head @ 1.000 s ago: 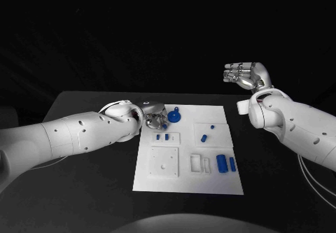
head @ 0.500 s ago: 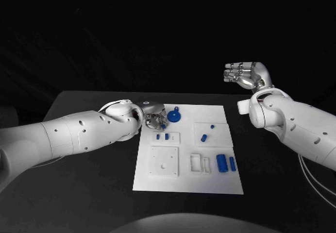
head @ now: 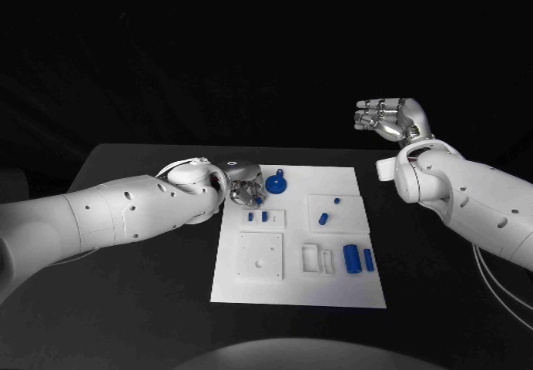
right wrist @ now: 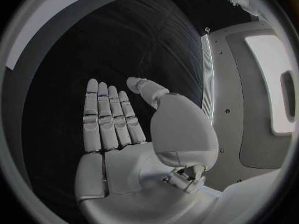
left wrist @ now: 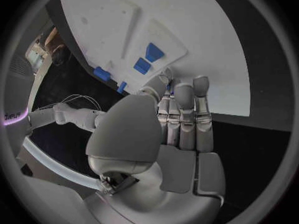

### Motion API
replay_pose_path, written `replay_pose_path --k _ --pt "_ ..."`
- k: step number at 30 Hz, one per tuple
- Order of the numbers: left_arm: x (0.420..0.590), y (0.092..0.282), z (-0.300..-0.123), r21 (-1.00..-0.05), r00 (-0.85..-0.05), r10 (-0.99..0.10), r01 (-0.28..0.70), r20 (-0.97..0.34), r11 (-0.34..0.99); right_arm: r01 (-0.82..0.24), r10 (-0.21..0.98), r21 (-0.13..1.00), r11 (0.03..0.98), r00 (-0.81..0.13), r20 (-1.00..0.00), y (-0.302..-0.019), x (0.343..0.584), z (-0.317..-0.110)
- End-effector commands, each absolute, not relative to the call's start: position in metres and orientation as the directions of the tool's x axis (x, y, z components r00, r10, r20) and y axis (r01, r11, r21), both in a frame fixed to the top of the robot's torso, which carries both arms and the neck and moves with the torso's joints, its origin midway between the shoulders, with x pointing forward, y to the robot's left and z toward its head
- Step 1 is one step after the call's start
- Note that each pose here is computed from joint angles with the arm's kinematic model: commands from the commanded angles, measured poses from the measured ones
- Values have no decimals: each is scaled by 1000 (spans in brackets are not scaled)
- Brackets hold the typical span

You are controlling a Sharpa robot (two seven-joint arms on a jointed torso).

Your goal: Assemble the parts on the task board

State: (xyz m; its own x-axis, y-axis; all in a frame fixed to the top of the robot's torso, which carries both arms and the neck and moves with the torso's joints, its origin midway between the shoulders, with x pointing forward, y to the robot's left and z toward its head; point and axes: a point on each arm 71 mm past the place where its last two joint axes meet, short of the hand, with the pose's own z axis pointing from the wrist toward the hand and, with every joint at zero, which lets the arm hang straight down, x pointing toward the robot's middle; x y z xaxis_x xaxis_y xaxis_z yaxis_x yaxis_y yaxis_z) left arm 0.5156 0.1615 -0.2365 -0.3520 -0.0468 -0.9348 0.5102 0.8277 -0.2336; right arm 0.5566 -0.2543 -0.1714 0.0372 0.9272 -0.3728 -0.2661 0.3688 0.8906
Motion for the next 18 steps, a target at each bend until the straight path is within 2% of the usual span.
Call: replay_pose_path --k 1,18 --pt "513 158 -241 -231 -376 -24 518 -926 824 -276 928 889 365 24 -373 -252 556 -171" --pt "513 155 -242 -236 -386 -22 518 -922 822 -276 927 889 365 22 -374 -253 556 -171"
